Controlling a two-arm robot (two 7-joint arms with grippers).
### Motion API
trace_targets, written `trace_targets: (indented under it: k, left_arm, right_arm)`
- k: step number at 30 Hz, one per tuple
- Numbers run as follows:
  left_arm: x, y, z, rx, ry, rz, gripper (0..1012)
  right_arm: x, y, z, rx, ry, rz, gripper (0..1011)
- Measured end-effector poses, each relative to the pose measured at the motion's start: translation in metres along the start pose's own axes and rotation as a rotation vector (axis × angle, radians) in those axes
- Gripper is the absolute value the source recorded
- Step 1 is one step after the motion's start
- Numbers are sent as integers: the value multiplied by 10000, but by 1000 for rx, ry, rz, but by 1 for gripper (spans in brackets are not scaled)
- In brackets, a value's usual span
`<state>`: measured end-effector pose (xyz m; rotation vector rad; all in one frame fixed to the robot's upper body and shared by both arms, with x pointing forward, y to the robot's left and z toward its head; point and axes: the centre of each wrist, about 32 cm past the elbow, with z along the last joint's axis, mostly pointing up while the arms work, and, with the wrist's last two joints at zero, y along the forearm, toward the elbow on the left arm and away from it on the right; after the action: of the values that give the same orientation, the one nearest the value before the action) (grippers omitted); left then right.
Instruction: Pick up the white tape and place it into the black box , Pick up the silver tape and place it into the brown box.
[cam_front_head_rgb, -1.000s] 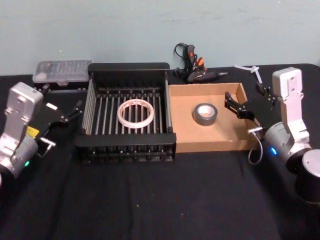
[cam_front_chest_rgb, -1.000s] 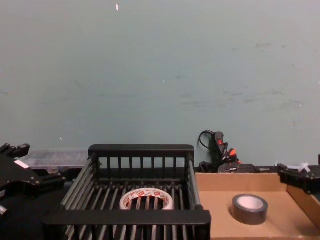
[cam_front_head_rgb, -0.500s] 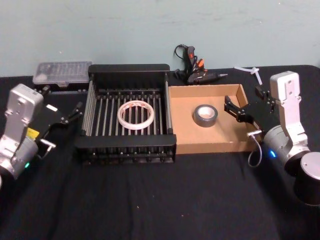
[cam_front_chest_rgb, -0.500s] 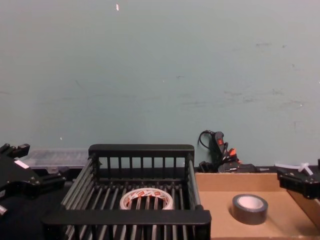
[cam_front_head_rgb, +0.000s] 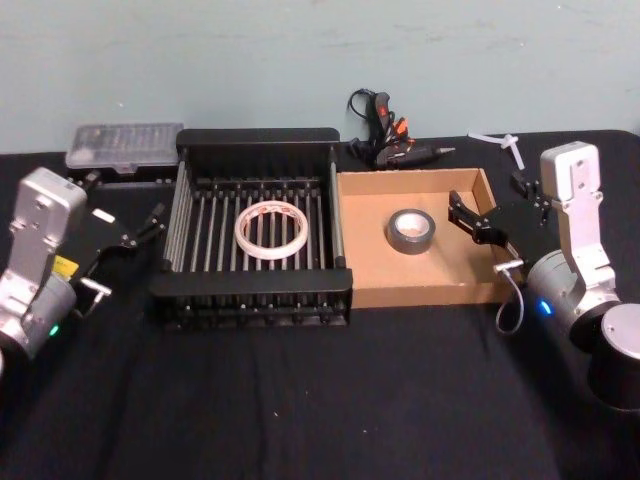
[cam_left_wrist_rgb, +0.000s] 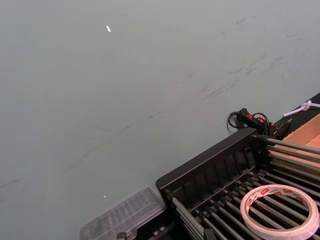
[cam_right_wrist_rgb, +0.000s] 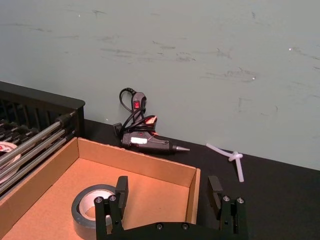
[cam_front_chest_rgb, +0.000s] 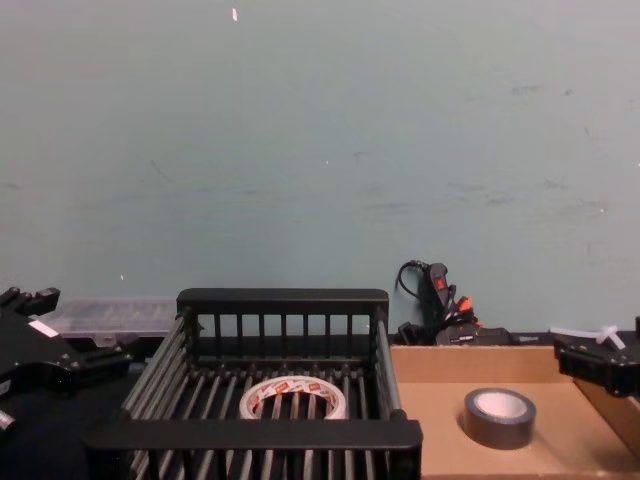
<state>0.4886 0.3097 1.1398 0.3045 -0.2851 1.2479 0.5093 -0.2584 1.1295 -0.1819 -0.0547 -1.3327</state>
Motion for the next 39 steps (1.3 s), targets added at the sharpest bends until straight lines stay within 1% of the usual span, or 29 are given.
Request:
trace_targets:
  k: [39]
  left_arm:
    - [0,0,0,0,0,0,1001]
  right_arm:
    - [2,-1,3,1,1,1,1002]
